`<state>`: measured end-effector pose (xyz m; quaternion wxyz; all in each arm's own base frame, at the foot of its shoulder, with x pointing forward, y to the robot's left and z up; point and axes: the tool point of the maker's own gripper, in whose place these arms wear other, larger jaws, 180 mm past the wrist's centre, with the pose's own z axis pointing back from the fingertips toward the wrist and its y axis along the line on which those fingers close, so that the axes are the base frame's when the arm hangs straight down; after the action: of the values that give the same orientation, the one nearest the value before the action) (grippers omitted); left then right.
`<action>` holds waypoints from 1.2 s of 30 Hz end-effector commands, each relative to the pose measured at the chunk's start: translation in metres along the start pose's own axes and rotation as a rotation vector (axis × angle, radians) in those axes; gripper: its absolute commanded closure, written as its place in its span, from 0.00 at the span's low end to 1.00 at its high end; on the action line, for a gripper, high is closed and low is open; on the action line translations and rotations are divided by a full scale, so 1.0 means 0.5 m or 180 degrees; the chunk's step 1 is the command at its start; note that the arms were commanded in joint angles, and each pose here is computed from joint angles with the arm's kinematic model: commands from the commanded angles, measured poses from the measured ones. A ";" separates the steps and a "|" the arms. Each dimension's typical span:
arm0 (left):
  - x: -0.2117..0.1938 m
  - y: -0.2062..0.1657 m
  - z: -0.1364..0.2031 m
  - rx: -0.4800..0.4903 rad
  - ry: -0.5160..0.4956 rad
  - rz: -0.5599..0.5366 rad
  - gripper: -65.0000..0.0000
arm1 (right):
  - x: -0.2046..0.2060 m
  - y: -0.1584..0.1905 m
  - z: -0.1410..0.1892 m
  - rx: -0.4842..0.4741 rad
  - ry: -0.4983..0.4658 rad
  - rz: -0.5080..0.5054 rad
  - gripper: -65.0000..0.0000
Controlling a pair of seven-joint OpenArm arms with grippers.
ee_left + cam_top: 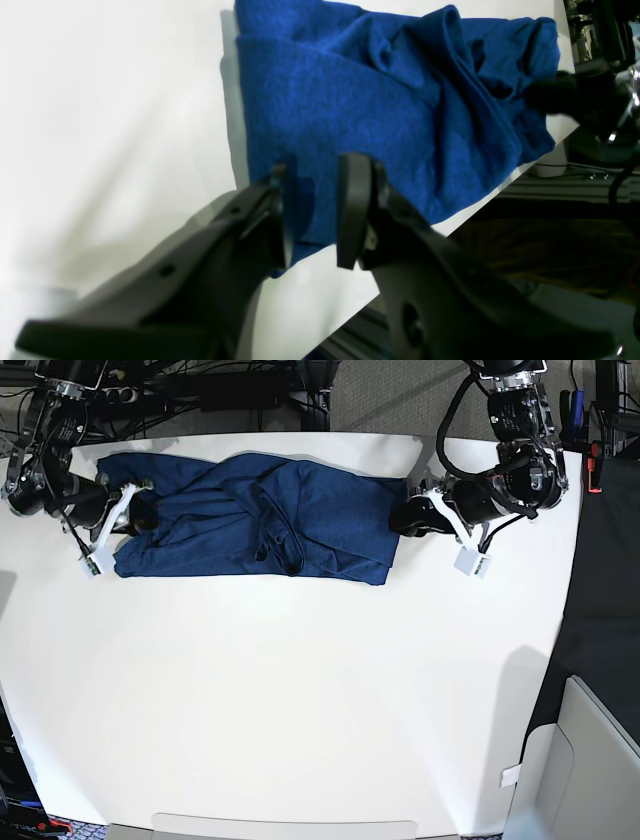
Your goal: Fold the T-shirt properly
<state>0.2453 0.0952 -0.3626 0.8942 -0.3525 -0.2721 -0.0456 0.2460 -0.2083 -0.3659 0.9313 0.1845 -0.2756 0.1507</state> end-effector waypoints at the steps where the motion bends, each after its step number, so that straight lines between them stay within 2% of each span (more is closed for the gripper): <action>1: 0.020 -0.011 0.005 -0.0054 -0.0087 -0.0068 0.82 | 0.030 -0.007 0.014 -0.0035 -0.0154 0.0063 1.00; 4: 0.019 -0.011 0.005 -0.0054 -0.0084 -0.0065 0.82 | 0.046 -0.029 0.031 -0.0144 -0.0337 -0.0062 0.99; 8: 0.018 -0.005 0.009 -0.0030 -0.0084 -0.0053 0.82 | 0.044 -0.091 0.085 -0.0444 -0.0520 -0.0283 0.99; 15: 0.016 -0.009 0.006 -0.0050 -0.0070 -0.0058 0.82 | 0.049 -0.169 0.171 -0.0854 -0.0572 -0.0262 0.99; 21: 0.015 -0.010 0.006 -0.0054 -0.0067 -0.0055 0.82 | 0.047 -0.167 0.168 -0.0839 -0.0559 -0.0258 0.99; 29: 0.014 -0.009 0.006 -0.0049 -0.0057 -0.0055 0.82 | 0.038 -0.110 0.101 -0.0534 -0.0362 -0.0132 0.97; 31: 0.014 -0.009 0.006 -0.0049 -0.0057 -0.0055 0.82 | 0.038 -0.106 0.097 -0.0513 -0.0343 -0.0112 0.90; 36: 0.014 -0.009 0.006 -0.0051 -0.0057 -0.0060 0.82 | 0.035 -0.105 0.096 -0.0508 -0.0331 -0.0119 0.58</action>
<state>0.2438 0.0958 -0.3636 0.8951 -0.3522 -0.2698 -0.0449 0.2517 -0.2681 -0.3441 0.9363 0.1272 -0.3132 0.0950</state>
